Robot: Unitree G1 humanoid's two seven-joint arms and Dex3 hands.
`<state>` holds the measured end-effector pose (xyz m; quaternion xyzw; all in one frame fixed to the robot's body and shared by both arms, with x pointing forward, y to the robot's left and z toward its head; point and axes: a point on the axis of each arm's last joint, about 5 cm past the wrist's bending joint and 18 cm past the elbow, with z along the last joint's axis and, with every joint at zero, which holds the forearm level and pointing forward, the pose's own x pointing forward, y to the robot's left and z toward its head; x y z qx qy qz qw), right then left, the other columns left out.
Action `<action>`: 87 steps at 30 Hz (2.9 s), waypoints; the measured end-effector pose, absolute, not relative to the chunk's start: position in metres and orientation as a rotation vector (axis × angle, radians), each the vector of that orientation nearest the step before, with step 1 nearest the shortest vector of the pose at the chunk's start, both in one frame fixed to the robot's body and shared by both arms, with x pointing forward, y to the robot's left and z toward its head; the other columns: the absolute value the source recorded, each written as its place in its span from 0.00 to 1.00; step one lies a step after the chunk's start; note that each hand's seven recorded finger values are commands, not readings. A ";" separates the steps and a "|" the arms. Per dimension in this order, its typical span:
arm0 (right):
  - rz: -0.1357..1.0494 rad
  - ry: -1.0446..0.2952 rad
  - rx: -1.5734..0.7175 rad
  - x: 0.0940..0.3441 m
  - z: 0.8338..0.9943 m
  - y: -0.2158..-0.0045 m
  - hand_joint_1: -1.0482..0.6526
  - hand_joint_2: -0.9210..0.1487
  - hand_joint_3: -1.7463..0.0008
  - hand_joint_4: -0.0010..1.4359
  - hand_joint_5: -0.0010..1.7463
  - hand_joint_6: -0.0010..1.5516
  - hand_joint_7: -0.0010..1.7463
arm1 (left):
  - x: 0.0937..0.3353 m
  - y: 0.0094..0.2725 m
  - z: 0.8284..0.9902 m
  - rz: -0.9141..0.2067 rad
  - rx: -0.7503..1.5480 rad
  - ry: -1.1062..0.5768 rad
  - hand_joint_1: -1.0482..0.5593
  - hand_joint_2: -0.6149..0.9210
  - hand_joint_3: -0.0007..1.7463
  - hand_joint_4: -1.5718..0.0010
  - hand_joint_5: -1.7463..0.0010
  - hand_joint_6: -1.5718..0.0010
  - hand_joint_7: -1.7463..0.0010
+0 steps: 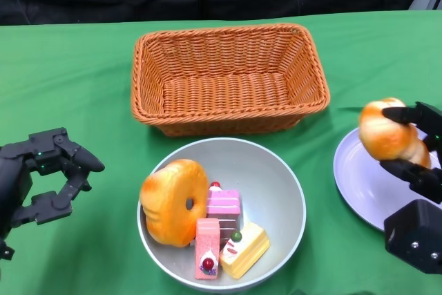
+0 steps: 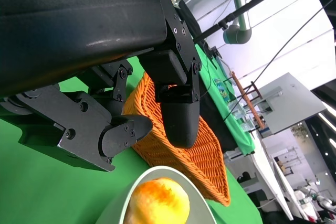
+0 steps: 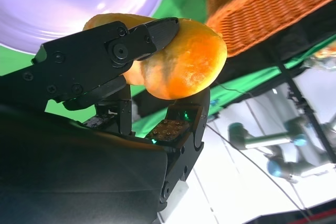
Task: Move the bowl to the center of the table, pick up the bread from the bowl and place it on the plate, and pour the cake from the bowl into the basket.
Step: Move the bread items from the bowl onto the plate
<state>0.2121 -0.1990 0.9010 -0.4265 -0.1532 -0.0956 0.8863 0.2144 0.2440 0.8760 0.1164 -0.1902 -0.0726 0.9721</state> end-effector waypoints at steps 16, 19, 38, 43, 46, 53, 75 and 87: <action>-0.120 -0.164 -0.874 0.212 0.880 -0.196 0.54 0.03 1.00 0.52 0.73 0.64 0.31 | 0.215 0.245 0.875 -0.145 0.234 -0.369 0.70 0.84 0.46 0.48 0.16 0.44 0.41; -0.113 -0.140 -0.882 0.215 0.879 -0.194 0.54 0.03 1.00 0.52 0.74 0.64 0.30 | 0.215 0.245 0.875 -0.146 0.234 -0.368 0.70 0.84 0.46 0.48 0.16 0.45 0.41; 0.030 0.032 -0.947 0.230 0.872 -0.192 0.51 0.00 0.99 0.48 0.75 0.60 0.33 | 0.216 0.244 0.875 -0.152 0.235 -0.365 0.69 0.84 0.46 0.48 0.16 0.44 0.40; 0.066 0.076 -0.961 0.231 0.882 -0.193 0.48 0.00 0.99 0.64 0.23 0.62 0.03 | 0.216 0.244 0.875 -0.151 0.233 -0.361 0.70 0.85 0.46 0.48 0.16 0.44 0.40; 0.075 0.096 -0.964 0.231 0.887 -0.192 0.48 0.00 1.00 0.67 0.16 0.62 0.01 | 0.216 0.245 0.875 -0.151 0.232 -0.361 0.70 0.85 0.45 0.48 0.16 0.44 0.40; 0.124 0.158 -0.989 0.222 0.899 -0.190 0.46 0.04 1.00 0.53 0.03 0.41 0.00 | 0.216 0.244 0.875 -0.153 0.235 -0.364 0.70 0.84 0.46 0.47 0.16 0.44 0.40; 0.196 0.250 -1.102 0.210 0.927 -0.176 0.26 0.01 1.00 0.26 0.00 0.20 0.00 | 0.215 0.246 0.874 -0.154 0.246 -0.365 0.69 0.83 0.48 0.47 0.17 0.44 0.39; 0.142 0.211 -1.158 0.204 0.930 -0.174 0.23 0.00 1.00 0.22 0.00 0.18 0.00 | 0.214 0.246 0.874 -0.154 0.247 -0.366 0.69 0.82 0.49 0.47 0.16 0.44 0.39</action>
